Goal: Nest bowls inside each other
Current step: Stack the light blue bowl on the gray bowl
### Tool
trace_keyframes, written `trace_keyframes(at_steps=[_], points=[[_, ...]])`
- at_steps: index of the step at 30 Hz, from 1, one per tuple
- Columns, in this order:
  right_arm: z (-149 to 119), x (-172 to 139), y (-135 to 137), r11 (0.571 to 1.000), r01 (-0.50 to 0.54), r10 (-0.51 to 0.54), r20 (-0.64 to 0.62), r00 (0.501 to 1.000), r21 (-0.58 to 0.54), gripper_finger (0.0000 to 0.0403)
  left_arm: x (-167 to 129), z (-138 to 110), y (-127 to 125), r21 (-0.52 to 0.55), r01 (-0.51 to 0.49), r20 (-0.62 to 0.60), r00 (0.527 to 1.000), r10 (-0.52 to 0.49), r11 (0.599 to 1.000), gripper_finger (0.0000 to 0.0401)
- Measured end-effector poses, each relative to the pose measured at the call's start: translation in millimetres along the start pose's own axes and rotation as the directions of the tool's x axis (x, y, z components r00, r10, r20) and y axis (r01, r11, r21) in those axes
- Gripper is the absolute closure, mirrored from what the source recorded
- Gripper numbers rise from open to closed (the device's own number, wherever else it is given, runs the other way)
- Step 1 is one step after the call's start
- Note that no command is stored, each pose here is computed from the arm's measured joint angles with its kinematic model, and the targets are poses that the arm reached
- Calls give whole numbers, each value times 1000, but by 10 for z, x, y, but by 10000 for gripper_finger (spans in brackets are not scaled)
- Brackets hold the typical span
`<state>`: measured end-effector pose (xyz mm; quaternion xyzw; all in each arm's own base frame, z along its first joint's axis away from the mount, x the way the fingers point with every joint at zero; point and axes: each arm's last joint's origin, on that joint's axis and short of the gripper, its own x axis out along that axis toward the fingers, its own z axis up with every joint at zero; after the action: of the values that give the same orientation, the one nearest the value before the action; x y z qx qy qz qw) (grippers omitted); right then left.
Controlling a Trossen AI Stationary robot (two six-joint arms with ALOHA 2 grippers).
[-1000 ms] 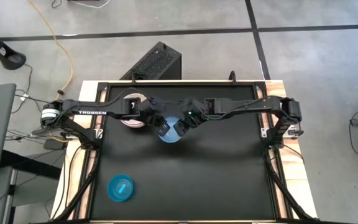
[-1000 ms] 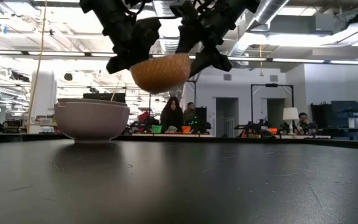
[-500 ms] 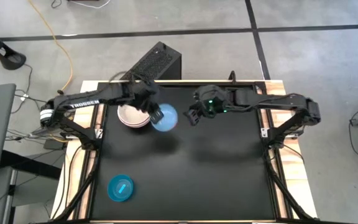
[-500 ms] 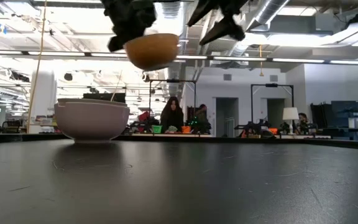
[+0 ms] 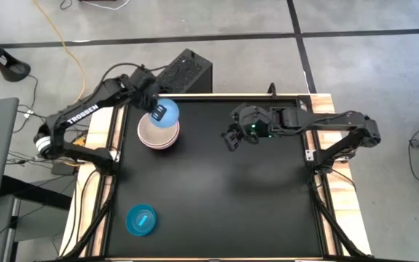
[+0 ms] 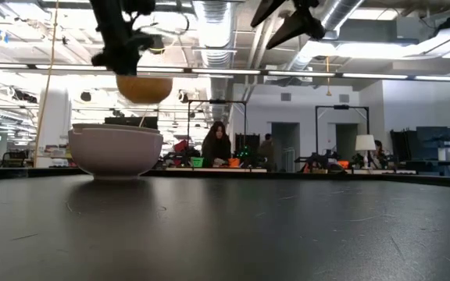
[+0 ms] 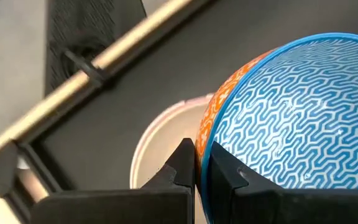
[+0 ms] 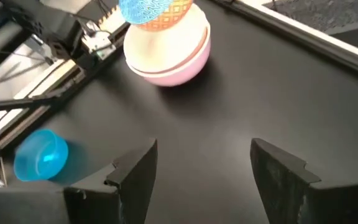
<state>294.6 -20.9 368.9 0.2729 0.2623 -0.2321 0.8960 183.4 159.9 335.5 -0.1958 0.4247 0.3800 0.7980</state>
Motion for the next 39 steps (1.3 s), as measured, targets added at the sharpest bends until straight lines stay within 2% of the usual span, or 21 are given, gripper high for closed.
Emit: trace_keyframes(at_steps=[5, 7, 11, 17, 22, 25, 28, 31, 36, 39], points=[[-56, 164, 22, 1000, 25, -25, -38, 999, 14, 143, 397, -202, 163, -69, 45, -54, 997, -48, 997, 401], [-83, 228, 36, 999, 34, -33, -53, 998, 22, 143, 523, -297, 185, -103, 74, -74, 994, -82, 992, 401], [-117, 334, 44, 999, 47, -45, -74, 996, 25, 143, 725, -474, 188, -124, 75, -102, 991, -88, 989, 401], [-115, 330, 47, 997, 43, -38, -76, 996, 69, 143, 862, -605, 195, -134, 51, -109, 992, -66, 990, 401], [-113, 326, 46, 995, 46, -40, -73, 997, 86, 143, 864, -604, 200, -133, 46, -107, 992, -61, 990, 401], [-107, 331, 50, 981, 48, -35, -67, 997, 190, 143, 864, -610, 218, -137, 43, -114, 992, -59, 990, 401], [-38, 335, 103, 952, -18, 18, 3, 1000, 307, 143, 864, -615, 222, -138, 47, -119, 991, -63, 989, 401], [71, 318, 207, 906, -153, 113, 122, 986, 395, 143, 863, -618, 221, -138, 49, -123, 990, -66, 989, 401], [298, 227, 364, 748, -428, 271, 354, 895, 507, 143, 860, -639, 217, -140, 63, -145, 986, -84, 988, 401], [395, 176, 398, 673, -530, 324, 439, 838, 516, 143, 857, -662, 231, -139, 50, -169, 983, -73, 989, 401]])
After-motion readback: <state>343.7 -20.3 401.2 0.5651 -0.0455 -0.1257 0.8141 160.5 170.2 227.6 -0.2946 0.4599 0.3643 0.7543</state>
